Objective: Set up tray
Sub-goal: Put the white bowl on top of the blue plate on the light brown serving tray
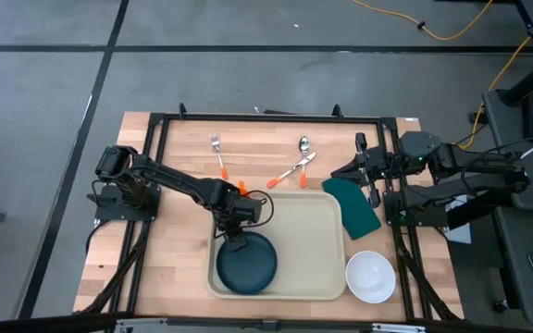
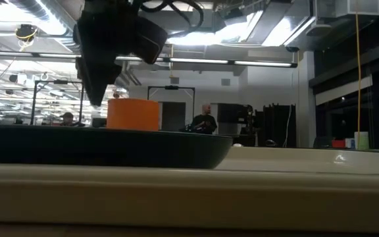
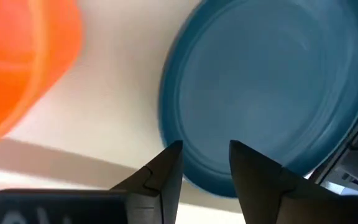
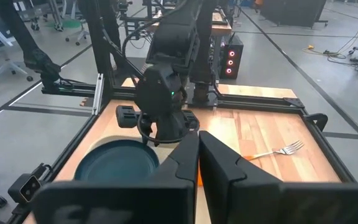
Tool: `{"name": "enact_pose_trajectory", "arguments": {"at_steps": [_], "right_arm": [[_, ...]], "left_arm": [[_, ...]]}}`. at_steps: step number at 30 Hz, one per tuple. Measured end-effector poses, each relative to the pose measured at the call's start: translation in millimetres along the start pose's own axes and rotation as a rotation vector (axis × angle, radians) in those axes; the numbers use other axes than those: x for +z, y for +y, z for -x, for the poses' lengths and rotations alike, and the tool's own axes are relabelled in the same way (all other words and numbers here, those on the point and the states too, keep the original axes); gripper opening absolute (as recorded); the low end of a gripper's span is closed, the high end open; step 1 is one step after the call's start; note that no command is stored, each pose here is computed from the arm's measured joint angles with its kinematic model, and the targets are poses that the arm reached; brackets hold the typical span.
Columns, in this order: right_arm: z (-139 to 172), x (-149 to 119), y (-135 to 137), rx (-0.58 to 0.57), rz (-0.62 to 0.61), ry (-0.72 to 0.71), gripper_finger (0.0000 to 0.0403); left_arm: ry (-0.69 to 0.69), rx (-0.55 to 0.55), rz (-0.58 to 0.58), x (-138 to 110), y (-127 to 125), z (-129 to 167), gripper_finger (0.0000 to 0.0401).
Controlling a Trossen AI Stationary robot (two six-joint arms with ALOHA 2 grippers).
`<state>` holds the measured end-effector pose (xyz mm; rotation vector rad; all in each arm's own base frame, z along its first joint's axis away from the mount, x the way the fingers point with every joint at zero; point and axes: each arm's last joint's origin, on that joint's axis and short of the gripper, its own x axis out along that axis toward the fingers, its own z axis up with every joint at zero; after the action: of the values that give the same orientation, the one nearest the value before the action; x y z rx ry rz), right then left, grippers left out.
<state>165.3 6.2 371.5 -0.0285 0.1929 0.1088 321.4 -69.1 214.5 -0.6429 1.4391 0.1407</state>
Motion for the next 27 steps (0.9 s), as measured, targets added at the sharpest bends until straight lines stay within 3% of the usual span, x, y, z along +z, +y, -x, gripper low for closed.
{"name": "enact_pose_trajectory", "arguments": {"at_steps": [6,13,21,27], "right_arm": [[0.1,-2.3,0.1,0.001,-0.003,0.024,0.0019],[0.5,-9.9,0.4,0.002,-0.043,0.102,0.0019],[0.9,-11.6,3.8,0.119,-0.028,0.118,0.0019],[1.5,-18.2,5.0,0.129,-0.204,0.199,0.0019]], "left_arm": [[-0.012,0.047,-0.001,3.1,-11.1,28.9,0.012],[-0.103,0.113,0.011,-1.5,-32.0,98.1,0.0118],[-0.5,0.265,0.065,-34.0,-44.7,197.1,0.0117],[-0.823,0.317,0.082,-64.4,-42.6,243.0,0.011]]}}
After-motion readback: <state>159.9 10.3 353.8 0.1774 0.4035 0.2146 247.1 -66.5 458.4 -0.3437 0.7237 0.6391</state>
